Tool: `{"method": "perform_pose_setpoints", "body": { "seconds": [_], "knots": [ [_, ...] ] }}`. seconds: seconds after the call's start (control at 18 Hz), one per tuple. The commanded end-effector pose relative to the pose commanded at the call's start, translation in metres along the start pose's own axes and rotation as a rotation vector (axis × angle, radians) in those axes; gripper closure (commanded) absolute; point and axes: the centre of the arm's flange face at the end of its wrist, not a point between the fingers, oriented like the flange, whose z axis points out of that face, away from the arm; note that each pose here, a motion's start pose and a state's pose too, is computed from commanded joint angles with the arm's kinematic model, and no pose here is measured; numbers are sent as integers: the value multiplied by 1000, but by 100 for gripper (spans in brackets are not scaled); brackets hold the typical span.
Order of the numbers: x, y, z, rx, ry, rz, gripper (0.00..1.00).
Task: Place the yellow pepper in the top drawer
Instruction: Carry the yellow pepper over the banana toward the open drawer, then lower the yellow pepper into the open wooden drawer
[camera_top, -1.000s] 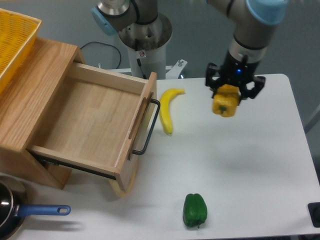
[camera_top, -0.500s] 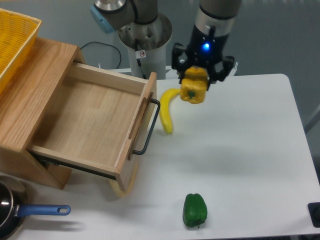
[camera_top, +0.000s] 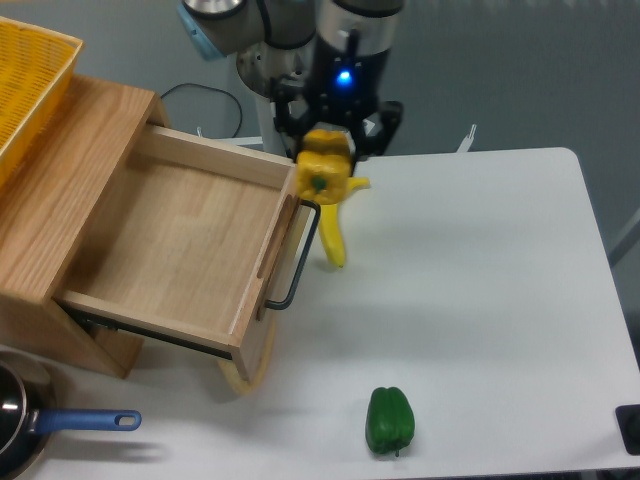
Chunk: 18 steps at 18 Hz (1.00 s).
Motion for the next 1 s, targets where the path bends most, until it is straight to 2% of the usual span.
{"method": "perform_pose_setpoints", "body": {
  "seconds": [0.39, 0.61, 1.0],
  "knots": [
    [60, -1, 18, 19, 0, -9, 72],
    [68, -11, 36, 14, 0, -15, 72],
    [90, -27, 90, -61, -64, 4, 72]
  ]
}}
